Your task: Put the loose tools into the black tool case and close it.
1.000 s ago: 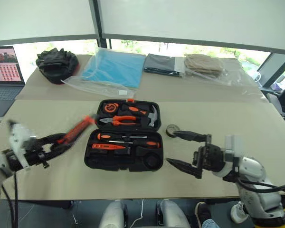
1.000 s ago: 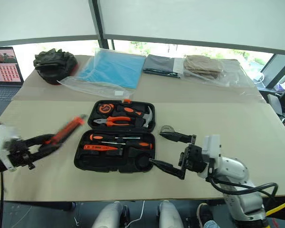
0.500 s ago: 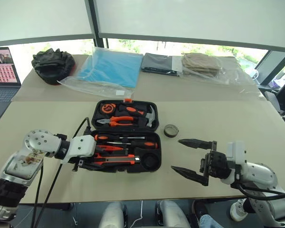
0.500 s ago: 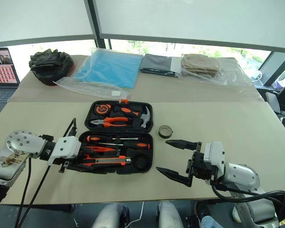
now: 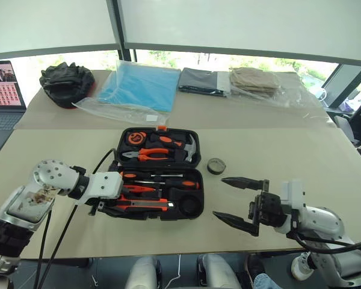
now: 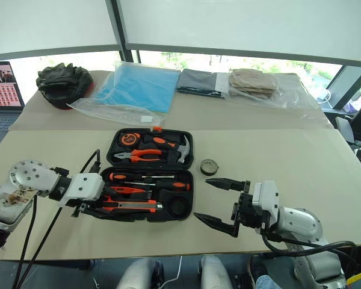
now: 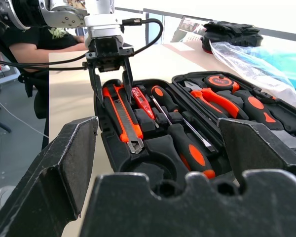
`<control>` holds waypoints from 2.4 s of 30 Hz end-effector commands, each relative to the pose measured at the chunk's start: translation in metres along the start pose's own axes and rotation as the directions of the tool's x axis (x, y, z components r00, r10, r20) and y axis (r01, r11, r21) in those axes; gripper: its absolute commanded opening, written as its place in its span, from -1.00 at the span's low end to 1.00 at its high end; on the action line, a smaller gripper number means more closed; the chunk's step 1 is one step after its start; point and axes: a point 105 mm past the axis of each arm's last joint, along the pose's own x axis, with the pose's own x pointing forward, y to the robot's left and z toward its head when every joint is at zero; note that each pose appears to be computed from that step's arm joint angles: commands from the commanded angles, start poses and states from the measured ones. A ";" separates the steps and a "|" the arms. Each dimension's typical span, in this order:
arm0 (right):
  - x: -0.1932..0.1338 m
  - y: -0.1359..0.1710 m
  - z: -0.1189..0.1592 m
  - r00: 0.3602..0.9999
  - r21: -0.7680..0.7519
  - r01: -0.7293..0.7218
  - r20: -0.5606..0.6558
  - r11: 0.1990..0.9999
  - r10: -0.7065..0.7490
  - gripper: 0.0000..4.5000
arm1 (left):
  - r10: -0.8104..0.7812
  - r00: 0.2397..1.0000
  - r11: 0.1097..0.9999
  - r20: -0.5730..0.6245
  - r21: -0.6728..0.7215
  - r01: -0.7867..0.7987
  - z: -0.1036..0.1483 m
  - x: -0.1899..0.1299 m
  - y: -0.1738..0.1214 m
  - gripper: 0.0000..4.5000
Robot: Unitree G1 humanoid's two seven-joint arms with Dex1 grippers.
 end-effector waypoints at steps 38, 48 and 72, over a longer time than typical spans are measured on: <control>0.012 -0.012 -0.007 0.999 -0.014 0.014 0.042 1.000 -0.013 1.00 | 0.100 0.967 0.980 0.235 -0.189 -0.056 -0.026 0.049 -0.022 -0.96; -0.012 -0.021 -0.001 0.992 -0.050 0.128 0.010 0.991 -0.127 1.00 | 0.435 0.801 0.898 0.411 -0.262 -0.353 -0.012 0.005 0.005 -0.48; -0.022 -0.005 0.011 0.994 -0.100 0.104 -0.007 0.990 -0.105 1.00 | 0.295 0.869 0.955 0.397 -0.144 -0.259 0.008 -0.006 -0.012 -0.03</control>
